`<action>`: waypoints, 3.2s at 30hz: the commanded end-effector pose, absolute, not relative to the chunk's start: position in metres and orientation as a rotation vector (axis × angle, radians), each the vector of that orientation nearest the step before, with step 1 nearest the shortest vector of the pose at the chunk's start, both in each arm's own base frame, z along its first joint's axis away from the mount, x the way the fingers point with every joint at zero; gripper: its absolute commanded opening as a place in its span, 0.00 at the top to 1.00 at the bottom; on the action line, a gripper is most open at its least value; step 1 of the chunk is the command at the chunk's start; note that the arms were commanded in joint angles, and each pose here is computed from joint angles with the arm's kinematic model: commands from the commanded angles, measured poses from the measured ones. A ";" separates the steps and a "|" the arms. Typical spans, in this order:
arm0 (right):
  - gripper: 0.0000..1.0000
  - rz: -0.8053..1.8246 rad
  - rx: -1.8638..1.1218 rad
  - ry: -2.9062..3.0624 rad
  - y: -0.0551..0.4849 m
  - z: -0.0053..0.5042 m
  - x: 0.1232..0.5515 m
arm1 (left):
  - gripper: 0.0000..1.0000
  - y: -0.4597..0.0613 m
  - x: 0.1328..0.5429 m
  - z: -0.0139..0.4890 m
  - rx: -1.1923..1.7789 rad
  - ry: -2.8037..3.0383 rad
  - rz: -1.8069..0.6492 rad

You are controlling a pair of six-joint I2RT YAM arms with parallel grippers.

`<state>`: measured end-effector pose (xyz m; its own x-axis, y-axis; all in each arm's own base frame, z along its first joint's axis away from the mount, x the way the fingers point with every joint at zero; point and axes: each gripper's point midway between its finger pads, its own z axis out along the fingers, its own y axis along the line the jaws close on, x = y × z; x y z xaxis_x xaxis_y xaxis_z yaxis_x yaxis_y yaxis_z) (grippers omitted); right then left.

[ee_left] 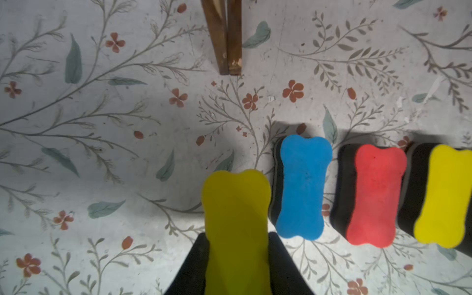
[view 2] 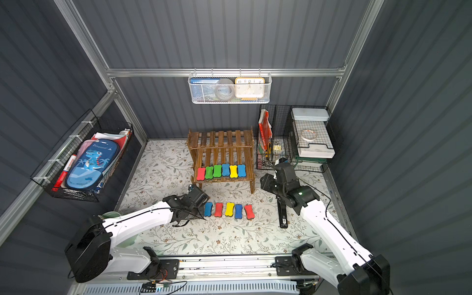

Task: Remove the whiteboard erasers from the shelf
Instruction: Place the whiteboard eraser at the center of the board, then pick up the whiteboard eraser from the shelf.

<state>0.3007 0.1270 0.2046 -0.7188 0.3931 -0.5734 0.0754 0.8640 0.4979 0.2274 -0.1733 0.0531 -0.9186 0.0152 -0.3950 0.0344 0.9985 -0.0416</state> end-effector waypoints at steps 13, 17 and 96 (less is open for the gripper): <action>0.54 0.585 0.339 2.318 0.126 0.207 0.301 | 0.68 -0.169 0.243 0.028 0.026 2.756 0.045; 0.53 0.587 0.343 2.318 0.126 0.207 0.301 | 0.61 -0.168 0.246 0.026 0.030 2.759 0.064; 0.50 0.183 0.036 2.456 0.226 0.167 0.380 | 0.01 -0.150 0.227 0.187 0.128 2.457 -0.202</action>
